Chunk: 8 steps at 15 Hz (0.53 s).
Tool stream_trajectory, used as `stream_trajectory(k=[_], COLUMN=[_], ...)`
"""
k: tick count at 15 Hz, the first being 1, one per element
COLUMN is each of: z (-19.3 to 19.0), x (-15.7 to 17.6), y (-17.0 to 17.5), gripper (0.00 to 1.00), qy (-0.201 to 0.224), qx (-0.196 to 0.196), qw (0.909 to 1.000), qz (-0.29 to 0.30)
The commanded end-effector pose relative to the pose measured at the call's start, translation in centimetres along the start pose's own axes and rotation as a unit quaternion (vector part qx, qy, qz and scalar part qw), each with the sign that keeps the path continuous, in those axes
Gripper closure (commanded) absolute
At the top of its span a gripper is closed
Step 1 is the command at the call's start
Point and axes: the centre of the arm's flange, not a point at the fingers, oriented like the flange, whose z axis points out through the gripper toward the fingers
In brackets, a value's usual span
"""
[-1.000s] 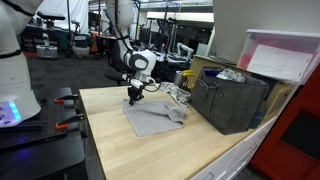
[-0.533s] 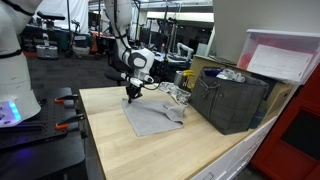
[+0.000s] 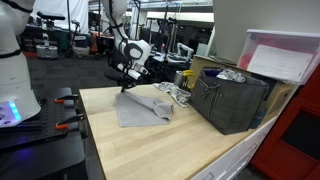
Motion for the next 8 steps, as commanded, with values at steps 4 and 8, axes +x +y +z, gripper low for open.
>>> stream_trajectory(k=[4,8], z=[-3.7,-6.3], x=[-1.2,-1.7], y=[-2.3,-0.1], gripper=[0.73,0.52], qy=[0.019,0.036], qx=[0.044,0.007], qw=[0.9959,0.9983], qz=[-0.077,-0.045])
